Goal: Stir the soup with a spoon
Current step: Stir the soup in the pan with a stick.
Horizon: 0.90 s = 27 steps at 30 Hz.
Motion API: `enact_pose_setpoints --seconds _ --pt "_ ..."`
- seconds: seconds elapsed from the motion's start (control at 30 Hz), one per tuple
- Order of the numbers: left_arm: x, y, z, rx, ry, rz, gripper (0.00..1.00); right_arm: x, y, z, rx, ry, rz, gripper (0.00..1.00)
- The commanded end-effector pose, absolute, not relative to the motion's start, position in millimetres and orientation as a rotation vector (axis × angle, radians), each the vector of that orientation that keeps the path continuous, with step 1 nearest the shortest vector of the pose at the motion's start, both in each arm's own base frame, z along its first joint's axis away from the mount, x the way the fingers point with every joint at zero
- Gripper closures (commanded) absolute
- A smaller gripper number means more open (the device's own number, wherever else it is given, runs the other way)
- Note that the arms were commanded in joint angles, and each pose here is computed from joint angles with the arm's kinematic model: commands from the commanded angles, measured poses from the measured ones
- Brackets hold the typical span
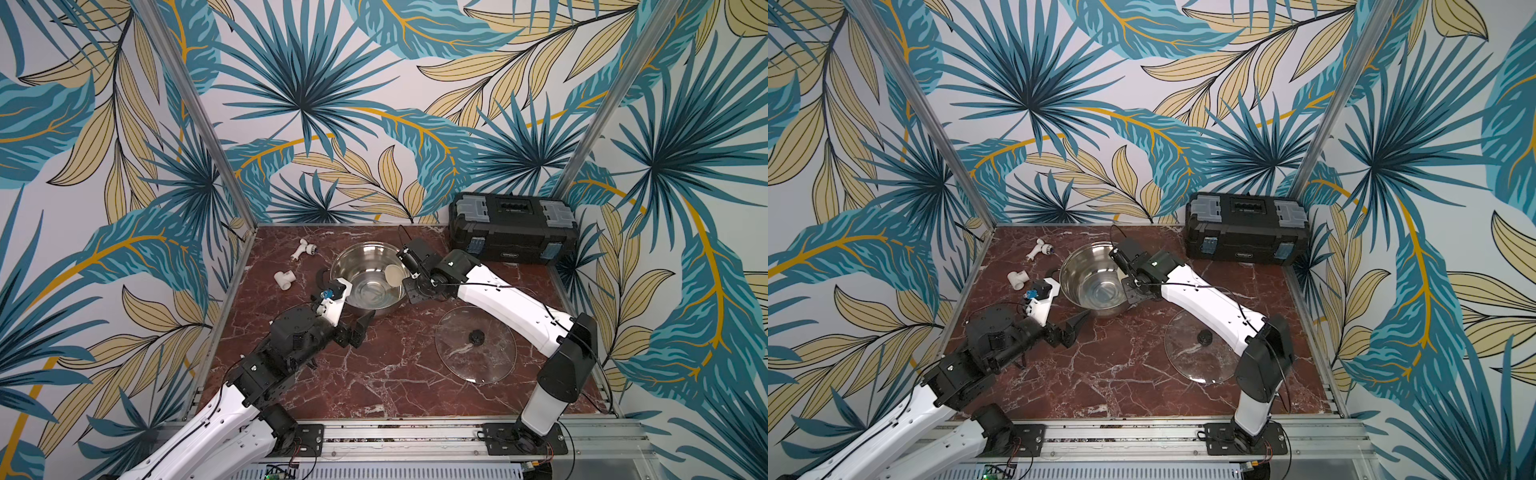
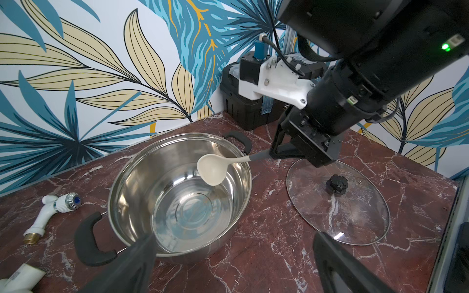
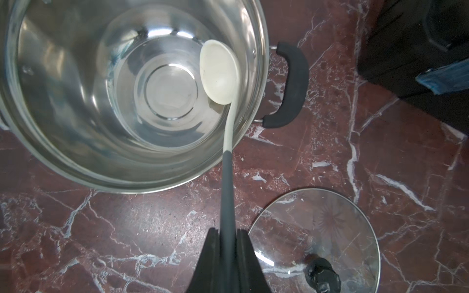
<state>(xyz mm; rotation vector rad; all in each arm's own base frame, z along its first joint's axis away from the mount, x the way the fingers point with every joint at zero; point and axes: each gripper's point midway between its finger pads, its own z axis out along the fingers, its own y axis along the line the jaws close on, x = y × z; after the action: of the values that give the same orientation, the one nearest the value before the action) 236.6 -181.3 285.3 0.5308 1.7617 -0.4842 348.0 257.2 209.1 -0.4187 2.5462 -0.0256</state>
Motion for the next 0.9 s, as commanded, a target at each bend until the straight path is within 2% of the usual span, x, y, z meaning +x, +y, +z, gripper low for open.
enact_pose_setpoints --seconds 0.0,0.27,0.47,0.67,0.87 --pt "236.1 -180.5 285.9 0.521 1.751 -0.494 0.00 367.6 259.9 216.8 -0.401 2.489 -0.087 1.00" --pt "235.1 -178.3 286.8 0.517 1.749 -0.487 0.00 378.4 309.1 219.6 -0.439 2.491 0.166 1.00" --pt "234.2 -177.7 287.3 0.515 1.748 -0.491 0.00 363.3 341.4 216.3 -0.520 2.530 0.392 1.00" --pt "233.6 -178.3 289.9 0.514 1.741 -0.498 0.00 341.0 338.7 214.5 -0.566 2.556 0.443 1.00" --pt "233.5 -178.7 292.3 0.513 1.737 -0.502 0.00 321.7 310.5 211.6 -0.575 2.569 0.369 1.00"
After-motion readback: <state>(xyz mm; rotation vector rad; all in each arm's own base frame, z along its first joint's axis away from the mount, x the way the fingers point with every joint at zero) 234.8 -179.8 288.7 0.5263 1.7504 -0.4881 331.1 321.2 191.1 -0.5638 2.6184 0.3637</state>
